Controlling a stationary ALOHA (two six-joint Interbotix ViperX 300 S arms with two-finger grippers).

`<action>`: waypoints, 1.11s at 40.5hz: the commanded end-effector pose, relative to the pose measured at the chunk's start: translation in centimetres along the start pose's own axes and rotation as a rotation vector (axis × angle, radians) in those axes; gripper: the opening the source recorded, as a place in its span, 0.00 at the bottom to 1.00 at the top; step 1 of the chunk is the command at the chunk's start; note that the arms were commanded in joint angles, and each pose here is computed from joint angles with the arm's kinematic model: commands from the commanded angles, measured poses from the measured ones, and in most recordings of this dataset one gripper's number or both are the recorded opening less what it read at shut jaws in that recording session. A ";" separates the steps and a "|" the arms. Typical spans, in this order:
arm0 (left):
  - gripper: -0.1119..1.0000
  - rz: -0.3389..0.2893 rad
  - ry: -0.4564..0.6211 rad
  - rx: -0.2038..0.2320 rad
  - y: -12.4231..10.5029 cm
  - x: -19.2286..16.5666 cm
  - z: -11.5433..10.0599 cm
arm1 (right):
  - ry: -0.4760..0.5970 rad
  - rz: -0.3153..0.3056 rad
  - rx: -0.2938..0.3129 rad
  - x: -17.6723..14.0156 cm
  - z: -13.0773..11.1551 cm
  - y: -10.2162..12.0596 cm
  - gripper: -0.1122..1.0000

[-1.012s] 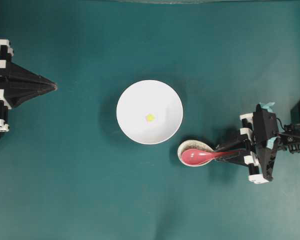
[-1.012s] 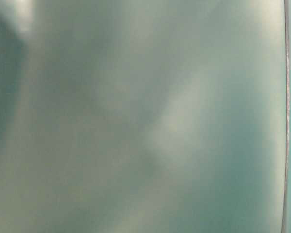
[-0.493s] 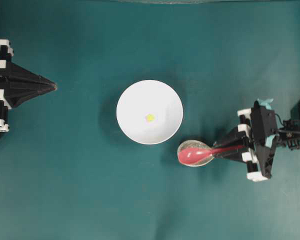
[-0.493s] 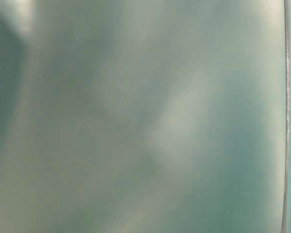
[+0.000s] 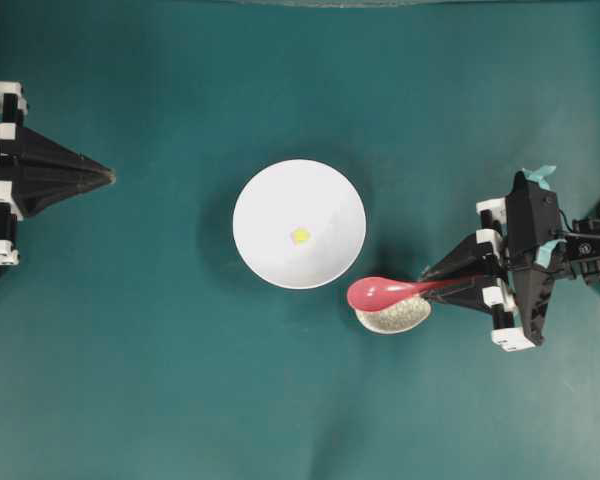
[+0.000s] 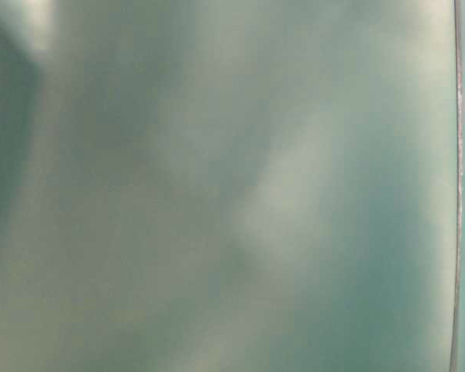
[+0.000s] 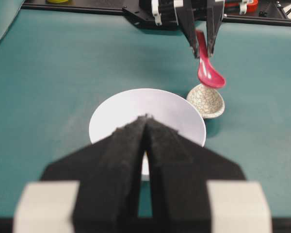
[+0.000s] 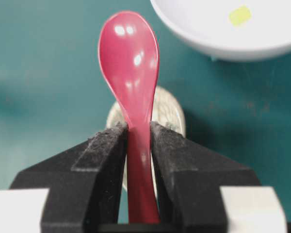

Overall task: Scoop the yellow hexagonal prism block from the bowl with a spoon using the right arm.
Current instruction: 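Lift the spoon with the right gripper and carry it over the bowl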

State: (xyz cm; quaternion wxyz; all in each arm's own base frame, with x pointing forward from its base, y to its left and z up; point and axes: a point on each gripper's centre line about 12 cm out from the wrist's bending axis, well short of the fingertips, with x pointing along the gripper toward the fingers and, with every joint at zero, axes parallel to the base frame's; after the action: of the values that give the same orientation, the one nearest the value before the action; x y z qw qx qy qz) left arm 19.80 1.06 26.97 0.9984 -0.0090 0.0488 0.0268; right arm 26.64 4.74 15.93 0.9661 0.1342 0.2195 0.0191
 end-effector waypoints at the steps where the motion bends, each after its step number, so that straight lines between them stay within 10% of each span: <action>1: 0.09 0.004 -0.029 0.007 0.1 0.1 1.1 | -0.050 0.016 0.021 0.1 2.9 0.7 0.31; 21: 0.09 0.004 -0.086 0.030 0.0 -0.8 2.3 | 0.025 -0.078 0.144 1.5 10.0 -1.4 0.31; 45: 0.09 0.002 -0.069 0.026 0.0 -0.6 2.0 | 0.293 -0.164 0.233 4.5 11.9 -3.6 0.31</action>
State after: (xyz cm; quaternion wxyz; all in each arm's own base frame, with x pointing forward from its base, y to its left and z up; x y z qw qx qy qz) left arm 19.07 1.04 28.08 0.9993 0.0039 0.0247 0.0269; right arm 34.89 -0.85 21.87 0.8981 0.2165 0.3775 -0.0638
